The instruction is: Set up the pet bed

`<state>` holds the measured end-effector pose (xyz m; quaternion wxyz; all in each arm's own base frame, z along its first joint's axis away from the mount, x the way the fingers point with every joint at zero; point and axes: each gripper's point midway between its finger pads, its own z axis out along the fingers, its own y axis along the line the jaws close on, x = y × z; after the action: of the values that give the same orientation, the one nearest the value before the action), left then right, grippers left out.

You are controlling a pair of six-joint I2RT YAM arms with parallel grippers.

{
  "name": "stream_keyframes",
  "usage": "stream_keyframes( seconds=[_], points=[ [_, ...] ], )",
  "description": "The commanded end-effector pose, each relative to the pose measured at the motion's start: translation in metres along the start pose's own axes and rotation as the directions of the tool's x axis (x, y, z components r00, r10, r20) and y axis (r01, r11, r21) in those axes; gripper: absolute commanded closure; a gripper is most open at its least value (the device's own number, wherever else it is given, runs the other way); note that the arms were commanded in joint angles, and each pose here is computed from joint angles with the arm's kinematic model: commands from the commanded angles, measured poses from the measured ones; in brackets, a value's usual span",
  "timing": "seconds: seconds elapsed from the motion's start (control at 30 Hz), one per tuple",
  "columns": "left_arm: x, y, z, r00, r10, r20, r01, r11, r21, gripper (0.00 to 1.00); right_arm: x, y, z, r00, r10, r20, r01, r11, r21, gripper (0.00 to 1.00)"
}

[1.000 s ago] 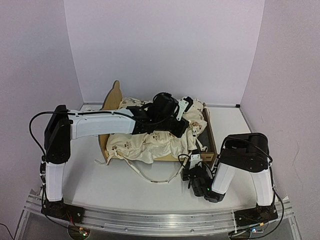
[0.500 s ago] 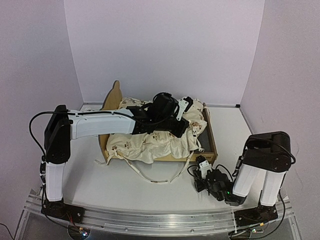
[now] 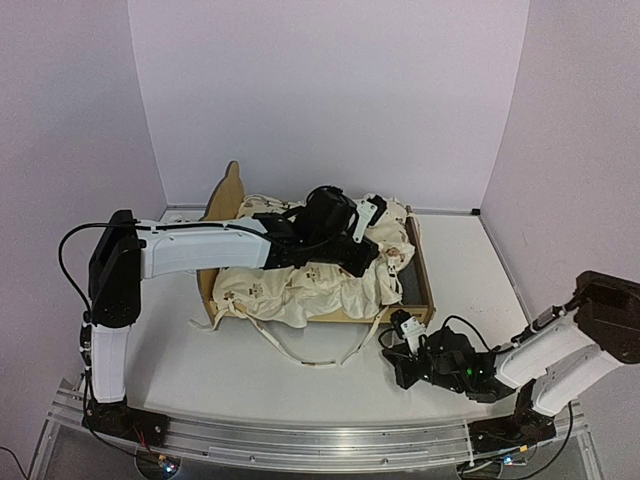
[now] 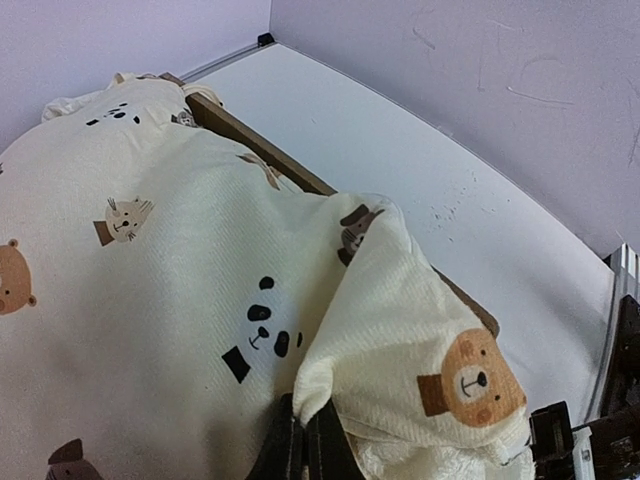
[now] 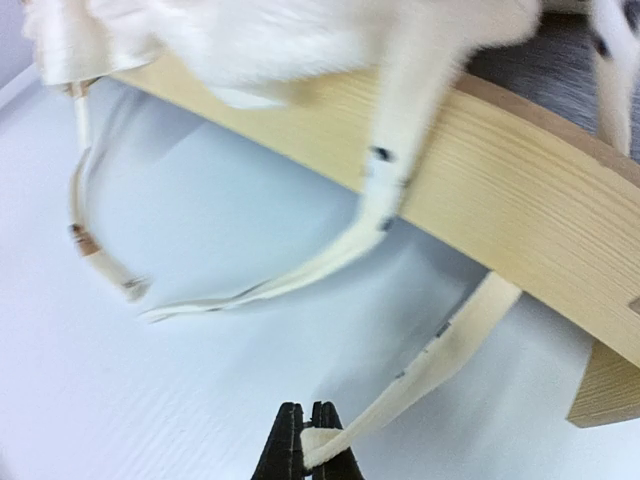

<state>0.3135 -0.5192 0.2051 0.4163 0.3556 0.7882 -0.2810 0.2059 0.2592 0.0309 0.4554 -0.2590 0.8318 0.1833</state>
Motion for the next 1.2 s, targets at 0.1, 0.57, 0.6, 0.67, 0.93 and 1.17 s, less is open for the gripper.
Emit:
stream_keyframes(
  seconds=[0.1, 0.57, 0.6, 0.67, 0.93, 1.17],
  points=[
    [0.008, -0.007, 0.012, 0.997, -0.046, -0.059, 0.049, 0.997, 0.061, 0.96, 0.028, 0.041, -0.036, 0.963, -0.044, -0.265, -0.028, 0.965, -0.261, 1.00],
    [0.007, -0.031, 0.030, 0.995, -0.050, -0.088, 0.061, 0.989, 0.134, 0.70, -0.026, -0.009, -0.127, 0.946, 0.300, -0.126, -0.313, 0.944, -0.100, 1.00],
    [0.007, -0.032, 0.030, 0.995, -0.048, -0.090, 0.060, 0.989, 0.138, 0.67, -0.027, -0.015, -0.133, 0.940, 0.324, -0.109, -0.333, 0.940, -0.081, 1.00],
    [0.007, -0.034, 0.032, 0.994, -0.044, -0.095, 0.057, 0.989, 0.139, 0.62, -0.027, -0.024, -0.144, 0.929, 0.361, -0.083, -0.367, 0.928, -0.060, 1.00],
    [-0.004, -0.037, 0.021, 0.996, -0.020, -0.089, 0.032, 0.991, 0.133, 0.38, -0.025, -0.035, -0.173, 0.895, 0.435, -0.100, -0.441, 0.897, -0.043, 1.00],
    [0.005, -0.041, -0.003, 0.989, 0.057, -0.135, -0.049, 0.997, 0.061, 0.31, -0.002, -0.071, -0.167, 0.875, 0.457, -0.160, -0.407, 0.873, 0.271, 1.00]
  ],
)
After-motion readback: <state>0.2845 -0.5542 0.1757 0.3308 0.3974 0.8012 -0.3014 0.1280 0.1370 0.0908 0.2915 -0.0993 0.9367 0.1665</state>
